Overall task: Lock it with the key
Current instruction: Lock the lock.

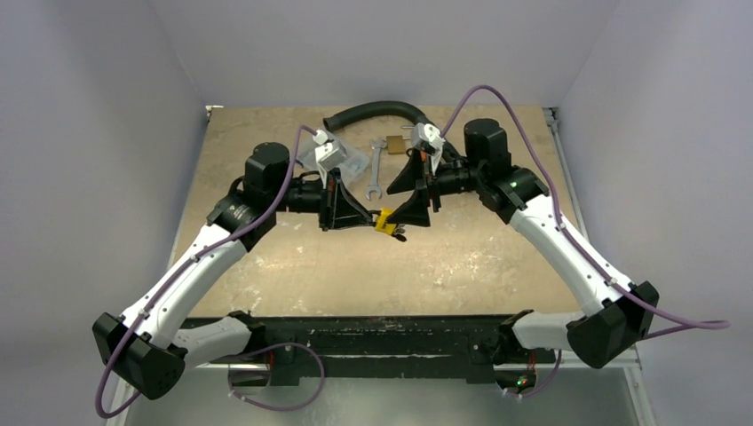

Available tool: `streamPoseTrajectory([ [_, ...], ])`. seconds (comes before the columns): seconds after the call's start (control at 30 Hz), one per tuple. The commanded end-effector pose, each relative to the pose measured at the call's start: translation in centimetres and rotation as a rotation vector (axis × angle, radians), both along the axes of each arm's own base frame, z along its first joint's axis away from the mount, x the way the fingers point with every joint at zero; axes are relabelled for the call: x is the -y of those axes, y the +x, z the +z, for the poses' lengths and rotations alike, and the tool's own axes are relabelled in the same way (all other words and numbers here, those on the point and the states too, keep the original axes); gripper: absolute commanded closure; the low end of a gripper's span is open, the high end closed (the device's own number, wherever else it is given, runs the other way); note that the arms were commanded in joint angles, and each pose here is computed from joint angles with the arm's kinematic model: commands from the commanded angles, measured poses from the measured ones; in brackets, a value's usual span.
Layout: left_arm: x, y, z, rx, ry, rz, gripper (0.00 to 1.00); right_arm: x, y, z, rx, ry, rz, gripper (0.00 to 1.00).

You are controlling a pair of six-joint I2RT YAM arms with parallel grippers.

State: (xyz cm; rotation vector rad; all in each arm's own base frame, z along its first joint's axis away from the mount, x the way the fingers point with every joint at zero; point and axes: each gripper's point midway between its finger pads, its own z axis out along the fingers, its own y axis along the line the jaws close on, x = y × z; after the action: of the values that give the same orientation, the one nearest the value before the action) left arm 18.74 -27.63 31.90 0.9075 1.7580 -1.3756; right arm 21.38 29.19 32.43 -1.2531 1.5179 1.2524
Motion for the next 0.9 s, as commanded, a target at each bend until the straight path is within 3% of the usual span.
streamPoseTrajectory([
  [0.0, -0.4, -1.1, 3.2, 0.155, -0.037, -0.087, 1.00, 1.3, -0.2, 0.7, 0.074, -0.016, -0.016, 0.21],
  [0.2, -0.7, -1.2, 2.5, 0.221, 0.008, -0.125, 1.00, 1.9, -1.5, 0.1, 0.057, -0.036, 0.030, 0.26],
  [0.77, -0.5, -0.9, 1.1, 0.202, 0.036, -0.151, 1.00, -0.7, -3.2, -2.1, 0.010, -0.156, 0.090, 0.35],
  [0.87, -0.4, -0.9, 1.2, 0.199, 0.035, -0.155, 1.00, -1.2, -3.3, -2.7, 0.000, -0.174, 0.098, 0.43],
])
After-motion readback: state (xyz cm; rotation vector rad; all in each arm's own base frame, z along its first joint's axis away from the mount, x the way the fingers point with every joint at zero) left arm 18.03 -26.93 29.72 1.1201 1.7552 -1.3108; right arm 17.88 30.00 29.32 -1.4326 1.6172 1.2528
